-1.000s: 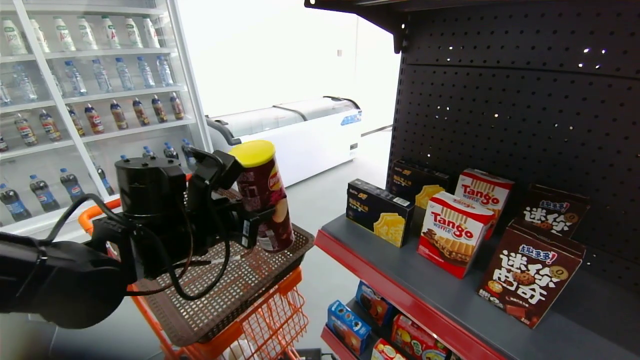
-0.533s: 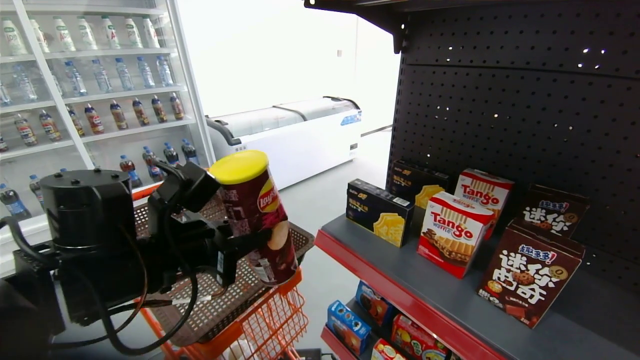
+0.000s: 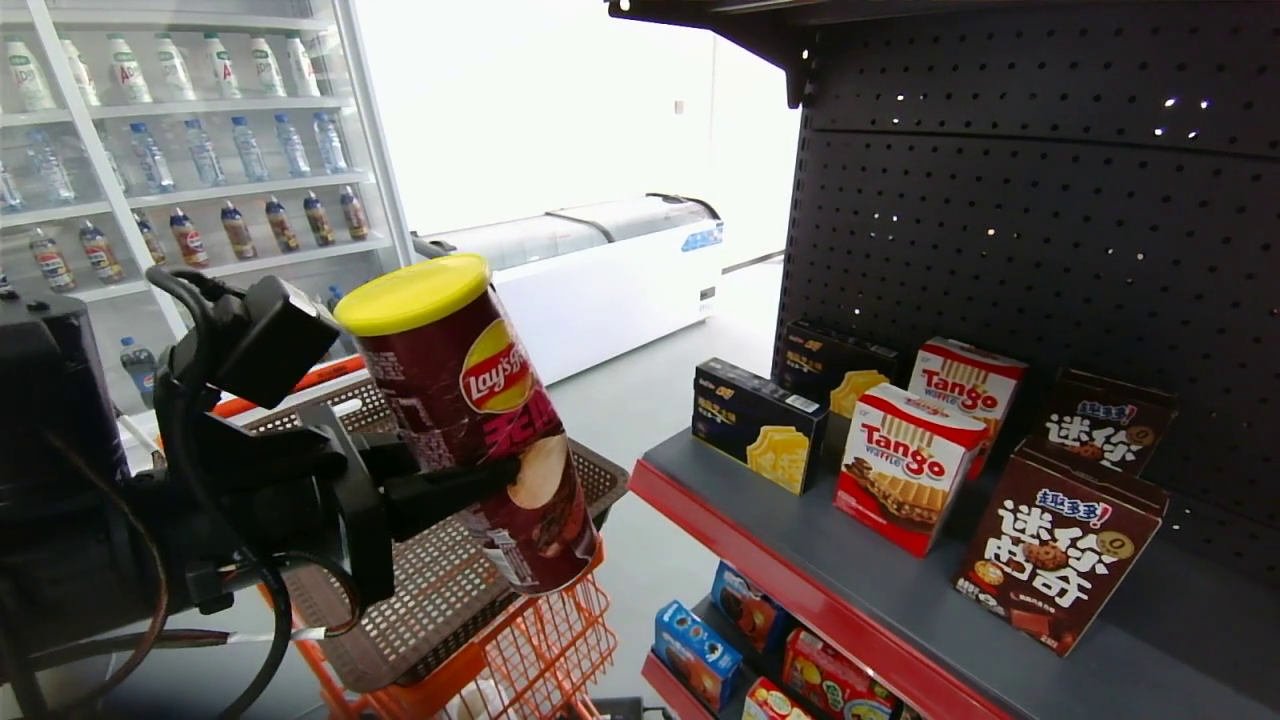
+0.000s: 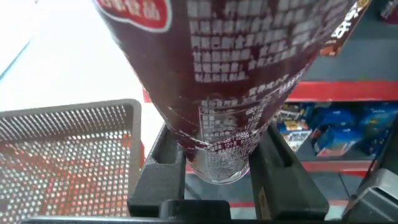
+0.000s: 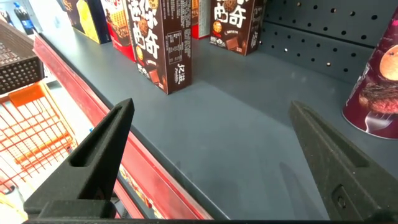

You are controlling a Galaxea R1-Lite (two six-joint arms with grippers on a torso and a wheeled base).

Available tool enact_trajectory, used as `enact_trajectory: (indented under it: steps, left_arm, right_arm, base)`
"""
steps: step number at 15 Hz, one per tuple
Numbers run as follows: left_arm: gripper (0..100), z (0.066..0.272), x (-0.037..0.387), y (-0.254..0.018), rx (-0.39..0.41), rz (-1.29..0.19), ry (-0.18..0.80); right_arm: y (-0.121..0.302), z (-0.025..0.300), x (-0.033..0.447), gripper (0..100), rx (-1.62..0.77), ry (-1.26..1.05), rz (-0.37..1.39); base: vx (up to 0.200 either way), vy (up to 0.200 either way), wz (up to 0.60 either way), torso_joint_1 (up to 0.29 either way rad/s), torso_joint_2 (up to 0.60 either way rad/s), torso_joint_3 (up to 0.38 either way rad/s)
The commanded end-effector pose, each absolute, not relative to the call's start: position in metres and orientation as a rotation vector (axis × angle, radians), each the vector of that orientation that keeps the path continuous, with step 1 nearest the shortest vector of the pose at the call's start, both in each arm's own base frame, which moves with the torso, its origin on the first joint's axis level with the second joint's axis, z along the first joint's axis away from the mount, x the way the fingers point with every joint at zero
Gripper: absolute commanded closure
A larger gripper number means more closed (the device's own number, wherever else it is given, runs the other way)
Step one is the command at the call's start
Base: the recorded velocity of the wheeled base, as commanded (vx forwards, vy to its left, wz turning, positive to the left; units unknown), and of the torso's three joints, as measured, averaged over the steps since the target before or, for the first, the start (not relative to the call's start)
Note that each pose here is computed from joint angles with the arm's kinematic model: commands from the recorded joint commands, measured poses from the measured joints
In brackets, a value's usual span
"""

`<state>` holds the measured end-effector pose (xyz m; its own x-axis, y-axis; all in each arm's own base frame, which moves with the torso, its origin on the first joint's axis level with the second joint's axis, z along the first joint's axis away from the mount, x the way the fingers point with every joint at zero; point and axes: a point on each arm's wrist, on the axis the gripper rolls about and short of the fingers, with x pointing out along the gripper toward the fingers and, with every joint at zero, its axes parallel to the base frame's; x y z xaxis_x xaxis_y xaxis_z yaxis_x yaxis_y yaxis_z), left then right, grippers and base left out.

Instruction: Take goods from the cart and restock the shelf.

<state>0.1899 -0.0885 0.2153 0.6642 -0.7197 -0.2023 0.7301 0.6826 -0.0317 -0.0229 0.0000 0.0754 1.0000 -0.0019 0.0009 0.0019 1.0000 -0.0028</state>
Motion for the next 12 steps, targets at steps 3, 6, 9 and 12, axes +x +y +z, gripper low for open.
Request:
enact_trajectory:
  steps: [3,6,9,12]
  left_arm:
    - [100,0.217,0.188,-0.087,0.046,-0.834,0.196]
    - [100,0.229,0.189,-0.089,0.043,-0.872,0.156]
    - [100,0.229,0.183,-0.096,0.048,-0.915,0.166]
    - [100,0.230,0.158,-0.098,0.054,-0.980,0.266]
  right_arm:
    - [0.000,0.075,-0.023,0,-0.003,0.000,-0.002]
    - [0.000,0.075,-0.023,0,-0.006,0.002,0.003]
    - [0.000,0.075,-0.023,0,-0.005,0.002,0.002]
    - [0.000,0.075,-0.023,0,-0.005,0.002,0.003]
  base:
    - [0.000,0.000,0.00,0.000,0.00,0.000]
    - [0.000,0.000,0.00,0.000,0.00,0.000]
    - [0.000,0.000,0.00,0.000,0.00,0.000]
    - [0.000,0.000,0.00,0.000,0.00,0.000]
